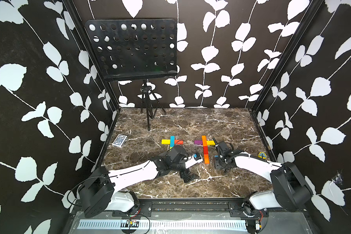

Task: Assemble the letter t with building blocks
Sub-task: Pick up the building block from the center of the board.

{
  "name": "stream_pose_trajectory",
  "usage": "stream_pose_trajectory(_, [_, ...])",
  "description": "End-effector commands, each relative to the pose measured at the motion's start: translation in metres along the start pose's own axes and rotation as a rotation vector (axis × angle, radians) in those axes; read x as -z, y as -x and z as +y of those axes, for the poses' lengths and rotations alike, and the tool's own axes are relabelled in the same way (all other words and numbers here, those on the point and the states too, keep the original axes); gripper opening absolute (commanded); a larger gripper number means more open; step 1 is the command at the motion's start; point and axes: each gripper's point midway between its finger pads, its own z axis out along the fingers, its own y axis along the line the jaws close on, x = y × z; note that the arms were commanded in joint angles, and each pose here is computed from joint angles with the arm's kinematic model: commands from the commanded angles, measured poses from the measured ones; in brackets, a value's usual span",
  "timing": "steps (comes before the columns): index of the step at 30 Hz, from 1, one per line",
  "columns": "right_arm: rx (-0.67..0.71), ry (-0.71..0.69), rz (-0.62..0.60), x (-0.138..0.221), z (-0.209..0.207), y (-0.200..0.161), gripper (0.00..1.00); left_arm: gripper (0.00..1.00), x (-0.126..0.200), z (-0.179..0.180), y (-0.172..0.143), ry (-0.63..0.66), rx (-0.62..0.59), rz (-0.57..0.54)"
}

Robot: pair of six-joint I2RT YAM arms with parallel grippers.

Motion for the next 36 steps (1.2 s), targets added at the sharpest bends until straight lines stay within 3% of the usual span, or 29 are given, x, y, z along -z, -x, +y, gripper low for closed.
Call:
stream_pose_trajectory(1, [0.018, 0.016, -0.032, 0.002, 0.004, 0.016, 0.57, 0.99, -0.001, 0.000, 0.001, 0.001, -0.007, -0.007])
stream_pose_trajectory(29, [0.096, -0.014, 0.030, -0.007, 0.000, 0.017, 0.33, 0.99, -0.003, 0.005, -0.006, 0.035, 0.006, 0.005])
stream_pose_trajectory(36, [0.111, 0.040, 0.048, -0.006, 0.008, 0.019, 0.25, 0.99, -0.002, 0.006, -0.005, 0.043, 0.005, 0.013])
